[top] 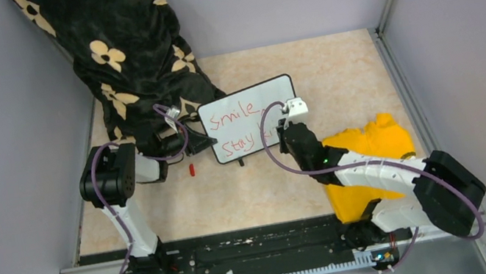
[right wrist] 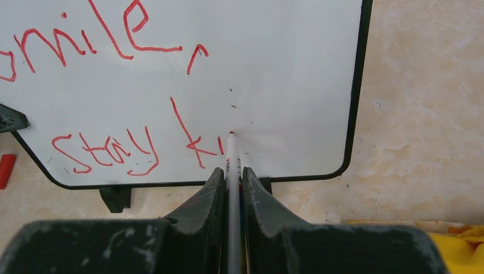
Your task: Write a sentence on the whiteboard
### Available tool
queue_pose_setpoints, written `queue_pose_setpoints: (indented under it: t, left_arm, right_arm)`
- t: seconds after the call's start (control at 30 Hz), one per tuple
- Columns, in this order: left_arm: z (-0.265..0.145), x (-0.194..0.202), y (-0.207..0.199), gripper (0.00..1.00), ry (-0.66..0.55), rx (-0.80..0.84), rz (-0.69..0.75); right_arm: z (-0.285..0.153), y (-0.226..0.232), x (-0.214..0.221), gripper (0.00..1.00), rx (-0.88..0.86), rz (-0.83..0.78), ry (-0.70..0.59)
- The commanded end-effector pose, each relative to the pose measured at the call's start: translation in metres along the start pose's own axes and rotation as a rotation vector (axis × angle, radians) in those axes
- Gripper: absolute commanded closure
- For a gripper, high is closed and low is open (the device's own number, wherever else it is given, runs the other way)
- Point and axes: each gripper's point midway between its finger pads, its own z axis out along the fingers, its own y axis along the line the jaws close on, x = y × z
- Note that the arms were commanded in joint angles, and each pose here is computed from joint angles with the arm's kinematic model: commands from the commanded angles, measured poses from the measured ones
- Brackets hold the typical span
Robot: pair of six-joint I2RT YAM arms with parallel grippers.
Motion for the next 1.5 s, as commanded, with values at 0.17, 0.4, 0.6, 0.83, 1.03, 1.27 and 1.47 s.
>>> queue_pose_setpoints:
  t: [0.17,0.4,0.6,0.83,1.03,1.27,1.47]
  left_arm:
    - [0.002,0.021,0.009,1.0,0.038,-0.038,-0.091]
    - [0.002,0.02,0.009,1.0,0.038,-0.039,-0.091]
    - [0.002,0.021,0.009,1.0,0.038,-0.04,-0.092]
    - [0.002,0.021,0.009,1.0,0.038,-0.04,-0.092]
    - [0.002,0.021,0.009,1.0,0.039,-0.039,-0.093]
    - [0.002,0.021,0.009,1.0,0.039,-0.039,-0.093]
    - [0.002,0.021,0.009,1.0,0.038,-0.039,-0.092]
  right_arm:
    - [0.007,0.002,-0.017,1.0,0.009,0.043,-0.041]
    - [0.006,-0.003,-0.002,1.0,0.018,0.046,-0.007]
    - [0.003,-0.005,0.008,1.0,0.017,0.053,0.012]
    - [0.001,-0.006,0.01,1.0,0.011,0.058,0.017]
    - [0.001,-0.005,0.006,1.0,0.01,0.066,0.007]
    - [0.004,0.002,-0.017,1.0,0.004,0.065,-0.033]
    - [0.008,0.006,-0.028,1.0,0.007,0.058,-0.053]
